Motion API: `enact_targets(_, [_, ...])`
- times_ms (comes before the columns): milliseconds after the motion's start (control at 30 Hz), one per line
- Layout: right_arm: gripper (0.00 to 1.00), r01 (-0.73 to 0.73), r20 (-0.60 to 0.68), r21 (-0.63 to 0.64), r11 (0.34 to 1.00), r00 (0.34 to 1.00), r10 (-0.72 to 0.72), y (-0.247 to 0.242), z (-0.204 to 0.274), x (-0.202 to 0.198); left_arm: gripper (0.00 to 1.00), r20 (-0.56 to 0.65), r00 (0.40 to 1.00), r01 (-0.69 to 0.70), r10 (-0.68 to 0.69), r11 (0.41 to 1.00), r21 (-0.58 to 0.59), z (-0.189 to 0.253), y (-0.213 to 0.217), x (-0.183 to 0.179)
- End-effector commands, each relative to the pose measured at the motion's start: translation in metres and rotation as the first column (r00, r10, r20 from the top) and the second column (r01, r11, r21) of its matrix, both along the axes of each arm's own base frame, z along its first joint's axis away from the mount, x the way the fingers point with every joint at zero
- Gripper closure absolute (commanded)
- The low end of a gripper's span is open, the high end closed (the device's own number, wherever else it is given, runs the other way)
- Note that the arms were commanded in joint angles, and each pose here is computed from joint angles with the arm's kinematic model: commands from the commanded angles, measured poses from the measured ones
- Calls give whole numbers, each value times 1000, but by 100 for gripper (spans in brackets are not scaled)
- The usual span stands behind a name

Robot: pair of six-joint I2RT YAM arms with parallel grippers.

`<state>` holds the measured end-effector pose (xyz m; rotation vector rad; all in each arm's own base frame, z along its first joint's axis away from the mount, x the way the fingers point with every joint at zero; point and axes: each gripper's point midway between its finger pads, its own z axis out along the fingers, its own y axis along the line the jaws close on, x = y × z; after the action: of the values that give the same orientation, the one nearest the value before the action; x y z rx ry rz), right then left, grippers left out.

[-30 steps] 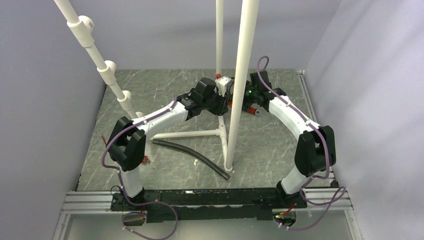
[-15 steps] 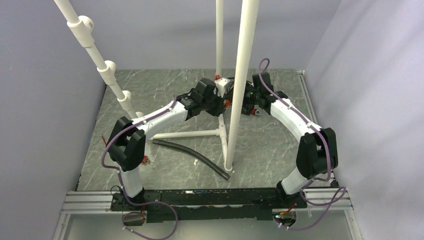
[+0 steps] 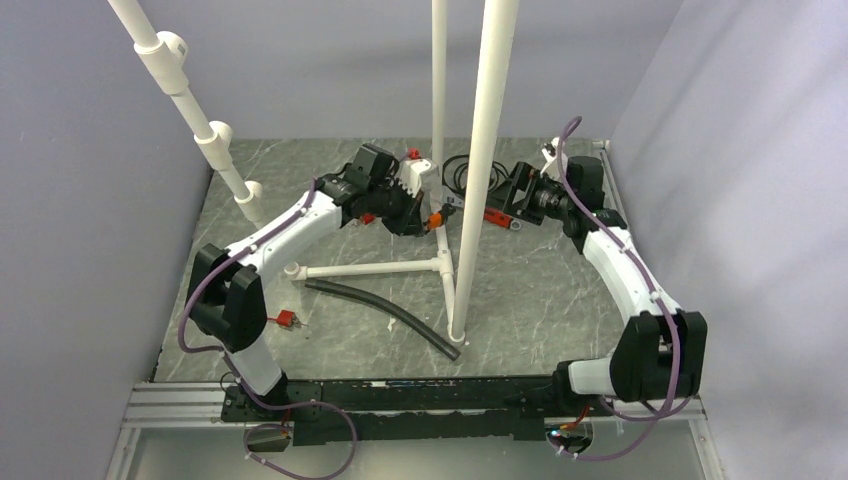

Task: Lock with the key
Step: Lock the lock.

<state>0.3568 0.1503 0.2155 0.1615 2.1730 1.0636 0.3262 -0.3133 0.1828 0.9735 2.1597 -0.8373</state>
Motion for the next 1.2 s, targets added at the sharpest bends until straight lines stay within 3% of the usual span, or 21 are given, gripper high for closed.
enact_targets(0, [0, -239, 420, -249, 938, 846, 327, 6, 45, -17, 100, 103, 965, 250, -241, 964, -92, 51, -2, -26])
enact_targets(200, [0, -451, 553, -450, 770, 537, 637, 20, 48, -54, 100, 139, 897, 437, -420, 890, -129, 70, -8, -46])
enact_targets(333, [1, -549, 556, -476, 687, 418, 718, 27, 44, -71, 100, 114, 860, 510, -497, 848, -146, 72, -11, -54])
enact_targets(567, [2, -597, 559, -565, 569, 230, 797, 46, 38, -92, 100, 81, 823, 566, -562, 802, -192, 73, -17, -60])
enact_targets(800, [7, -635, 540, -604, 482, 119, 833, 66, 31, -103, 100, 91, 796, 604, -598, 776, -183, 72, -19, -68])
enact_targets(1167, [23, -717, 541, -548, 430, 89, 836, 91, 28, -111, 100, 144, 773, 634, -618, 757, -157, 74, -24, -74])
